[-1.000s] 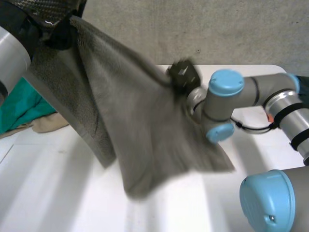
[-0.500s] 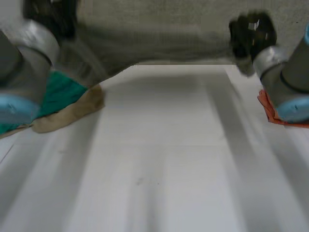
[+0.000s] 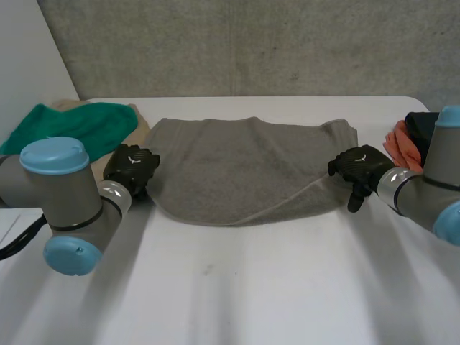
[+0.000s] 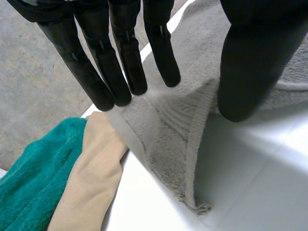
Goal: Fold the laundry.
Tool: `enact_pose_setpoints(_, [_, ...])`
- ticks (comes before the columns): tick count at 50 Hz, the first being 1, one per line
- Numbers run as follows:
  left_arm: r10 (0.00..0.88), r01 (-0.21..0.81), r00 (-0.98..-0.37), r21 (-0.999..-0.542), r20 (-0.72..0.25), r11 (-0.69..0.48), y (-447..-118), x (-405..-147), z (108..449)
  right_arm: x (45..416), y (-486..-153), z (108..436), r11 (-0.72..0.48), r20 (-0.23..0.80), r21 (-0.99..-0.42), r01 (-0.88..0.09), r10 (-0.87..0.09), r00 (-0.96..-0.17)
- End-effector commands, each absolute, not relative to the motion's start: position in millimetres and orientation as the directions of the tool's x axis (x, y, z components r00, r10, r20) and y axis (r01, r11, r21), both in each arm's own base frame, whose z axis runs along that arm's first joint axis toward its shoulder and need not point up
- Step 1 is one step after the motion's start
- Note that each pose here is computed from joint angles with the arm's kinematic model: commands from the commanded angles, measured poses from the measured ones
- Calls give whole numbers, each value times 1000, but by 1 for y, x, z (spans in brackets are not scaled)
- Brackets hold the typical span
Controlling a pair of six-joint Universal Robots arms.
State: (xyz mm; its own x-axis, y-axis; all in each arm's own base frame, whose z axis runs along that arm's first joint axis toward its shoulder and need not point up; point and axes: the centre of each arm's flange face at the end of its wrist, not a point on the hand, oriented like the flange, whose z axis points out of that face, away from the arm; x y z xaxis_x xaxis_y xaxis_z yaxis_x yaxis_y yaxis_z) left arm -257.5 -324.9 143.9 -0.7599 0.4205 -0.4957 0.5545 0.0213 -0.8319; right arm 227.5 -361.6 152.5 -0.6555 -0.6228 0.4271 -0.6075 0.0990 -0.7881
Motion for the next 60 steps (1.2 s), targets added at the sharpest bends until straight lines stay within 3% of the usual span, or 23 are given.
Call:
enact_pose_setpoints(1, [399, 558, -769, -829, -499, 40, -332, -249, 142, 228, -373, 157, 6, 536, -702, -712, -653, -534])
enact_pose_setpoints(13, [372, 575, -776, -814, -510, 83, -341, -235, 136, 248, -413, 154, -203, 627, -706, -678, -624, -466])
enact_pose_setpoints(22, [363, 607, -760, -789, -539, 98, -352, -220, 130, 253, -427, 136, -166, 598, -699, -696, -670, -440])
enact_pose_setpoints(35, [414, 583, -761, -806, -499, 100, -354, -225, 124, 249, -440, 118, -132, 610, -671, -730, -658, -441])
enact_pose_setpoints(43, [453, 546, -779, -825, -434, 148, -355, -229, 124, 233, -426, 149, -56, 565, -671, -739, -683, -462])
enact_pose_setpoints(51, [490, 494, -798, -847, -351, 199, -351, -235, 126, 198, -392, 177, 69, 505, -654, -754, -702, -502])
enact_pose_setpoints(56, [487, 487, -801, -853, -349, 189, -349, -236, 134, 199, -407, 183, -26, 577, -703, -710, -605, -549])
enact_pose_setpoints(60, [468, 489, -808, -851, -358, 192, -349, -234, 138, 210, -418, 179, -59, 570, -742, -667, -578, -583])
